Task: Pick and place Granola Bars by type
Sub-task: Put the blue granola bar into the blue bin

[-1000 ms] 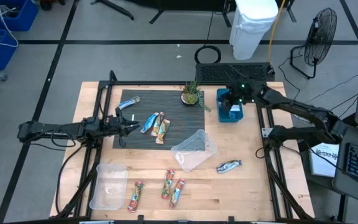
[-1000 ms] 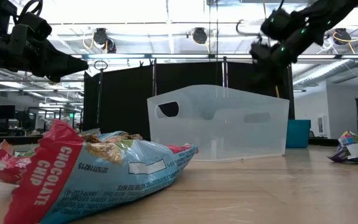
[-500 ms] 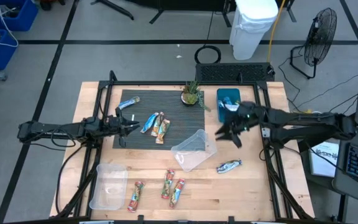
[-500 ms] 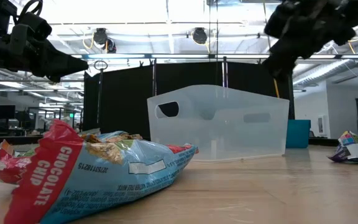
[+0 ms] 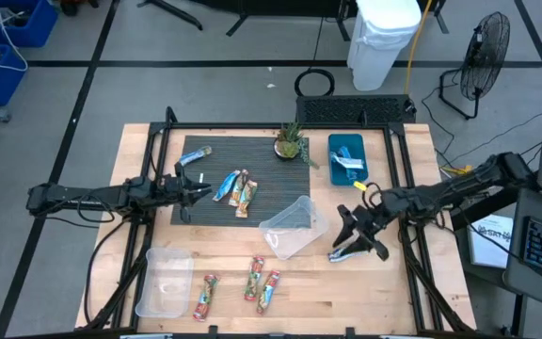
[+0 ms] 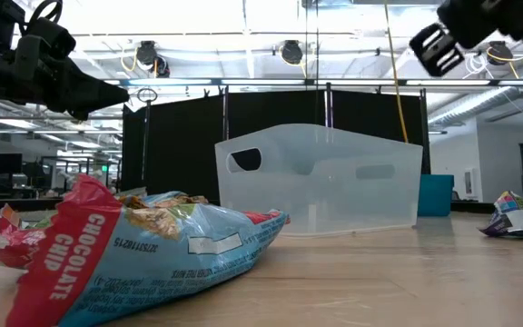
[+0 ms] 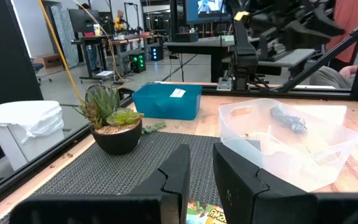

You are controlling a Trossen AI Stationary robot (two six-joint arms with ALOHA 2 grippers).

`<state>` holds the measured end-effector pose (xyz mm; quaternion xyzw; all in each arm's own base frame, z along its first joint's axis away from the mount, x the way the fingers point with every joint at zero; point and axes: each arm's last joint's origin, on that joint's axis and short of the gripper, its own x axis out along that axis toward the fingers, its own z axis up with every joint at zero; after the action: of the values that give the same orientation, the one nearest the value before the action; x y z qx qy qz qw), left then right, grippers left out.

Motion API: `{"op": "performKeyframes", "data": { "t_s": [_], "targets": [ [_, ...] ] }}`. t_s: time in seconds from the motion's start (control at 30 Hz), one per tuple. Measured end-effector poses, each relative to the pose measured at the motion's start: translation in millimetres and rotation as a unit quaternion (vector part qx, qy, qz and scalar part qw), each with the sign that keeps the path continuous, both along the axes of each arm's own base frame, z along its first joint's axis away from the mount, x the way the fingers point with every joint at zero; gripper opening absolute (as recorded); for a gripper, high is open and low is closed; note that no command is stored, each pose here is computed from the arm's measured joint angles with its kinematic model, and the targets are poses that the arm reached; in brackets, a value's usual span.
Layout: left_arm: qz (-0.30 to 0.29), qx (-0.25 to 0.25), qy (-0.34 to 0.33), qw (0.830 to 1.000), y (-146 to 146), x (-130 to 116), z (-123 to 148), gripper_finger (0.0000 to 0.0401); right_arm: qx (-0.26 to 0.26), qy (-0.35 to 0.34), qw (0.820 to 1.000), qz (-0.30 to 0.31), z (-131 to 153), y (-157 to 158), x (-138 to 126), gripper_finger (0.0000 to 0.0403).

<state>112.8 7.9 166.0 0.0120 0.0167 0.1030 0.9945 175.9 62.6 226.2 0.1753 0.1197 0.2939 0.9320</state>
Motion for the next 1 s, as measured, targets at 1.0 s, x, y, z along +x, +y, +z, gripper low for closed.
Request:
{"op": "performKeyframes", "data": {
  "t_s": [1.0],
  "targets": [
    [0.000, 0.000, 0.000, 1.000, 0, 0, 0, 0.0076, -0.199, 0.202, 0.951, -0.119, 29, 30, 6, 0.0130]
  ]
}}
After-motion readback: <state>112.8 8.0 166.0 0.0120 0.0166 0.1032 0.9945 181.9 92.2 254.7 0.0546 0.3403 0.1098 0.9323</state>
